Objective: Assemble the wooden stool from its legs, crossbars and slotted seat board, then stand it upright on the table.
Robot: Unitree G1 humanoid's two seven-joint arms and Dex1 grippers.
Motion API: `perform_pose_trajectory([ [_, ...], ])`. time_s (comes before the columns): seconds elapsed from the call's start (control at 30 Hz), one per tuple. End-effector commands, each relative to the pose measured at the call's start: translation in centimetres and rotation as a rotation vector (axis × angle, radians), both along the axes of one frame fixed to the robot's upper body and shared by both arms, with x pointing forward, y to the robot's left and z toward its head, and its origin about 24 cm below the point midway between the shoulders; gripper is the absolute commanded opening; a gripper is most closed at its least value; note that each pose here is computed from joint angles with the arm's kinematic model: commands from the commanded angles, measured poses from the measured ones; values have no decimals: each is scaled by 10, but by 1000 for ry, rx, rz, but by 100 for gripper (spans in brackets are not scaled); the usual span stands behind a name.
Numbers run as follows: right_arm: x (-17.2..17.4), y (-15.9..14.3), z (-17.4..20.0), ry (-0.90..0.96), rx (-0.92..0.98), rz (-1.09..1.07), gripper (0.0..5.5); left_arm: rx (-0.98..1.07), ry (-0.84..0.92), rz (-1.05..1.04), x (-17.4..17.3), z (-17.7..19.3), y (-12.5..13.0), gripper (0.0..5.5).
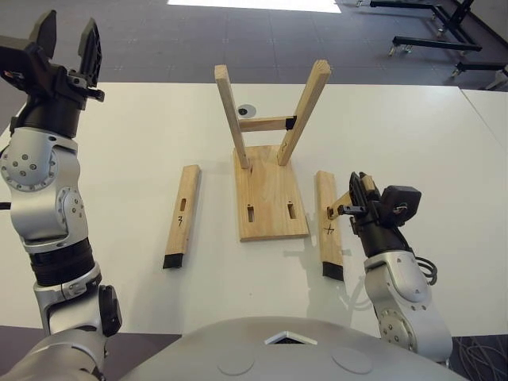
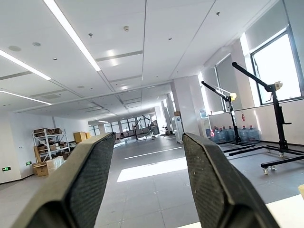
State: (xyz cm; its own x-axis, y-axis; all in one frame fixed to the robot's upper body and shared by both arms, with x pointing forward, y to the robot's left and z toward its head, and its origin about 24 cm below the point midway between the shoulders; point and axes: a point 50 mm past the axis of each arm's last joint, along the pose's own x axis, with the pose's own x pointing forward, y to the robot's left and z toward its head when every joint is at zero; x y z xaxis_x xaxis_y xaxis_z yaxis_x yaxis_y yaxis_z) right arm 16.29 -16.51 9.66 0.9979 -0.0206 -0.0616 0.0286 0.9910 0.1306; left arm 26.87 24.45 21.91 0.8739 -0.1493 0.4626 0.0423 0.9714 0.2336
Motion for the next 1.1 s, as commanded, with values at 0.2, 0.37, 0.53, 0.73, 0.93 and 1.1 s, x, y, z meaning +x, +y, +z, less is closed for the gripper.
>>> perform_pose_trajectory([
  [0.2,0,3,3,5,22,6,39,18,15,-15,1,0,-3,258],
  [0.37,2,4,8,-16,29,7,39,21,24,-19,0,-3,-4,258],
  [0.53,5,7,12,-38,53,10,39,26,22,-28,3,-2,-6,258],
  [0.73,-2,7,5,5,64,-34,39,33,31,-39,4,-1,-4,258],
  [0.93,-9,12,-5,33,80,-70,39,56,45,-68,9,3,-5,258],
  [1.1,-9,12,-11,42,98,-101,39,67,46,-92,13,5,-9,258],
])
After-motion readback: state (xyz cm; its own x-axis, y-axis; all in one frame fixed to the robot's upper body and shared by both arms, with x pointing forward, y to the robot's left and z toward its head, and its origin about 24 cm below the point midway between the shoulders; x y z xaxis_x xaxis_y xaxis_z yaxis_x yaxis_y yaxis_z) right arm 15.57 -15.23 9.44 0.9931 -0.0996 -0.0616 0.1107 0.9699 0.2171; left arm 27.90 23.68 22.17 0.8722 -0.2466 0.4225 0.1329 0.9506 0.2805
